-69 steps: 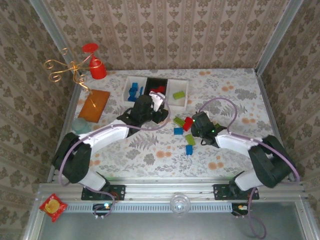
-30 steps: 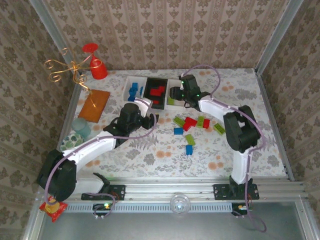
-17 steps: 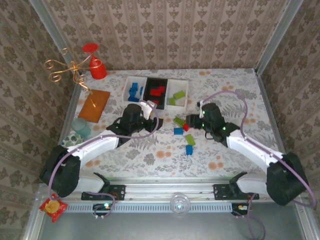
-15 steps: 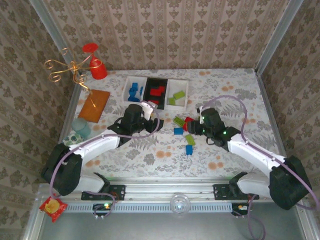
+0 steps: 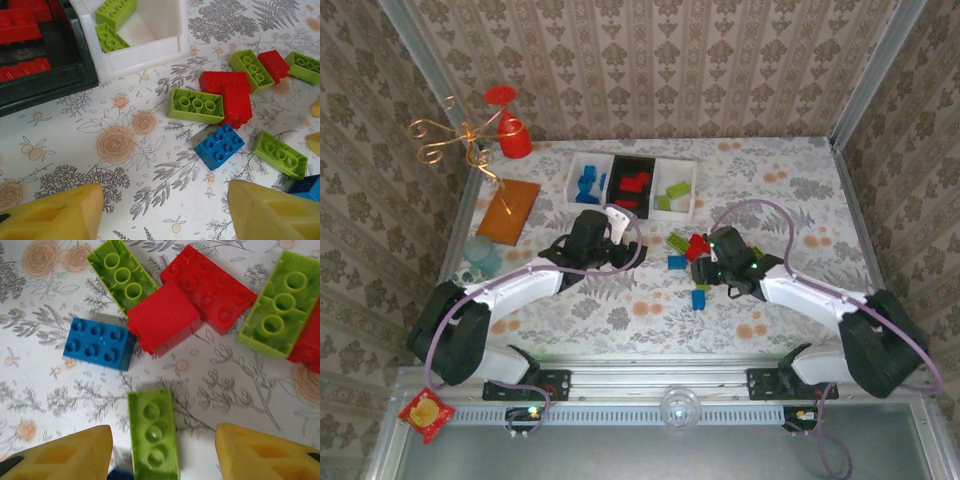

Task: Sort the legos into containers by color
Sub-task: Pick up the lego from the center of the table.

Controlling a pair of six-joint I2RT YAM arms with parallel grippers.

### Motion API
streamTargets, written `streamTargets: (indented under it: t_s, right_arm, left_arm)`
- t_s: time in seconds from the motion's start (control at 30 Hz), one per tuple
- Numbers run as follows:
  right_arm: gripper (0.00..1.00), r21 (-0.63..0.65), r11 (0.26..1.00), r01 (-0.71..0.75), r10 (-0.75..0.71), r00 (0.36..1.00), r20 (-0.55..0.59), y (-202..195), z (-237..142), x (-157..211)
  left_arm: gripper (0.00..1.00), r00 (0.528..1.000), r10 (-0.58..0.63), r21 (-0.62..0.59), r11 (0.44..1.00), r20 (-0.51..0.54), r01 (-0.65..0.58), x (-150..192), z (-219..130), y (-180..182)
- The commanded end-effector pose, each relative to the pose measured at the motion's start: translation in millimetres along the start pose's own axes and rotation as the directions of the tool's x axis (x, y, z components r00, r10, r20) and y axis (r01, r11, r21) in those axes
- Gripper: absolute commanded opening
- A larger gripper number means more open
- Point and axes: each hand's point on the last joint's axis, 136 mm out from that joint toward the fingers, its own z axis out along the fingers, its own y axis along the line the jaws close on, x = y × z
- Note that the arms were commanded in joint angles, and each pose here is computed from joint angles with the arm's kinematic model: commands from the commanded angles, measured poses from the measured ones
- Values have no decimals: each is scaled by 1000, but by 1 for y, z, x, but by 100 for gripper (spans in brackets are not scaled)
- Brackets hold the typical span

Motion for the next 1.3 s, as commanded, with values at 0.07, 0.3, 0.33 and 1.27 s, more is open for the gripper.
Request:
streamTargets:
  t_s: [0.07, 0.3, 0.33, 1.27]
  right_arm:
    - [56, 4, 999, -38, 38, 999, 28, -2, 26, -25]
    - [53, 22, 999, -44, 44, 999, 6, -2, 54, -26]
    - [53, 29, 999, -43, 43, 999, 3, -3, 57, -26]
    - [40, 59, 996, 66, -64, 997, -34, -6, 77, -48]
  left_arm:
    - [68, 1000, 13, -13, 1000, -1, -13, -9, -7, 6]
    - [68, 999, 7, -23, 1000, 36, -6, -13, -13, 10]
    - [68, 999, 8, -23, 1000, 43, -7, -14, -15, 11]
    - [68, 996, 23, -35, 999, 92, -20, -15, -27, 14]
